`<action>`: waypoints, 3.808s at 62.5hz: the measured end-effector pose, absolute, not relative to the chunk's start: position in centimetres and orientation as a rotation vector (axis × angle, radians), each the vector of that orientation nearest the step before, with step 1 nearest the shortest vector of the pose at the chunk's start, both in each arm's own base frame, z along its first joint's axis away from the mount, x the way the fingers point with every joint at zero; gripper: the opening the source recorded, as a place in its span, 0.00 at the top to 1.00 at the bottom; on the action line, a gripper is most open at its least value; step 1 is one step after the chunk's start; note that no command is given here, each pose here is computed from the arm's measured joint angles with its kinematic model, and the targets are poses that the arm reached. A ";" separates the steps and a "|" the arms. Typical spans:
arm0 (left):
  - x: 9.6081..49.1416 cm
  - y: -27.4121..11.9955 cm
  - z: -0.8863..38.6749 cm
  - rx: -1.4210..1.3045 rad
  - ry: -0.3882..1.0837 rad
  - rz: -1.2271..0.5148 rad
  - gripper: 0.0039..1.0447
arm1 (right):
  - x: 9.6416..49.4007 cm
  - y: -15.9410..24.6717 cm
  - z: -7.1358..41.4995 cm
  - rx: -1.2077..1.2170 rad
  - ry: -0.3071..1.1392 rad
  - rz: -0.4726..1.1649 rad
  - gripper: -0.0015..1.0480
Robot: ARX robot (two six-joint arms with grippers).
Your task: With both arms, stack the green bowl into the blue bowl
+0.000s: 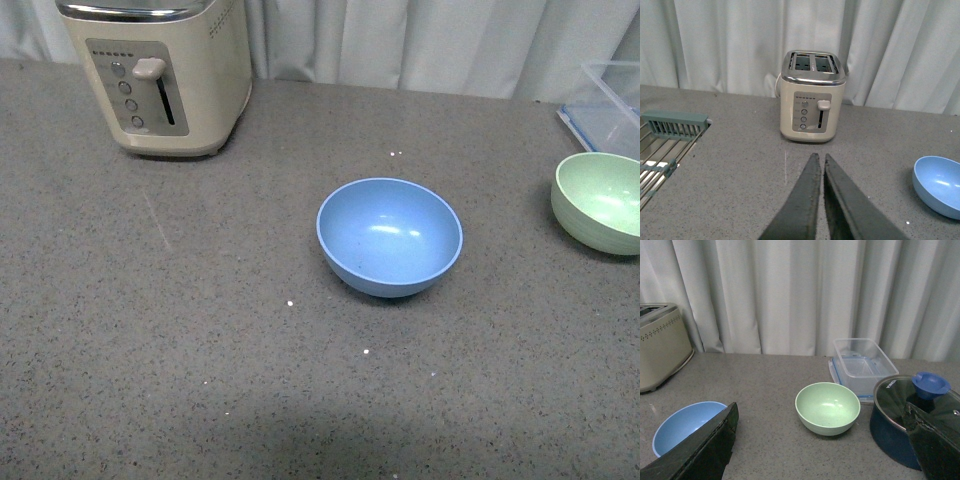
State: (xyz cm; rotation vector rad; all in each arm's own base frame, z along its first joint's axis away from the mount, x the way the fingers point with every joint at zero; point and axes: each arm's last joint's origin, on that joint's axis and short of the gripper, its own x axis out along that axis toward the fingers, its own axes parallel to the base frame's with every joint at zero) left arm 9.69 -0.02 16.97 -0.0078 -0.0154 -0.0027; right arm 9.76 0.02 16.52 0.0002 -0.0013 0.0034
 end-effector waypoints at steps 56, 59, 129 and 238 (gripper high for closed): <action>9.7 0.0 17.0 -0.007 -0.017 0.000 0.06 | 31.2 -2.1 11.8 -0.352 0.754 0.266 0.09; 9.7 0.0 17.0 -0.007 -0.017 0.000 0.06 | 31.7 -2.0 11.2 -0.360 0.773 0.277 0.09; 9.7 0.0 17.0 -0.007 -0.017 0.000 0.06 | 38.1 -0.8 6.7 -0.486 0.886 0.416 0.26; 9.7 0.0 17.0 -0.007 -0.017 -0.001 0.06 | 31.2 16.1 12.1 -0.849 0.652 0.992 0.98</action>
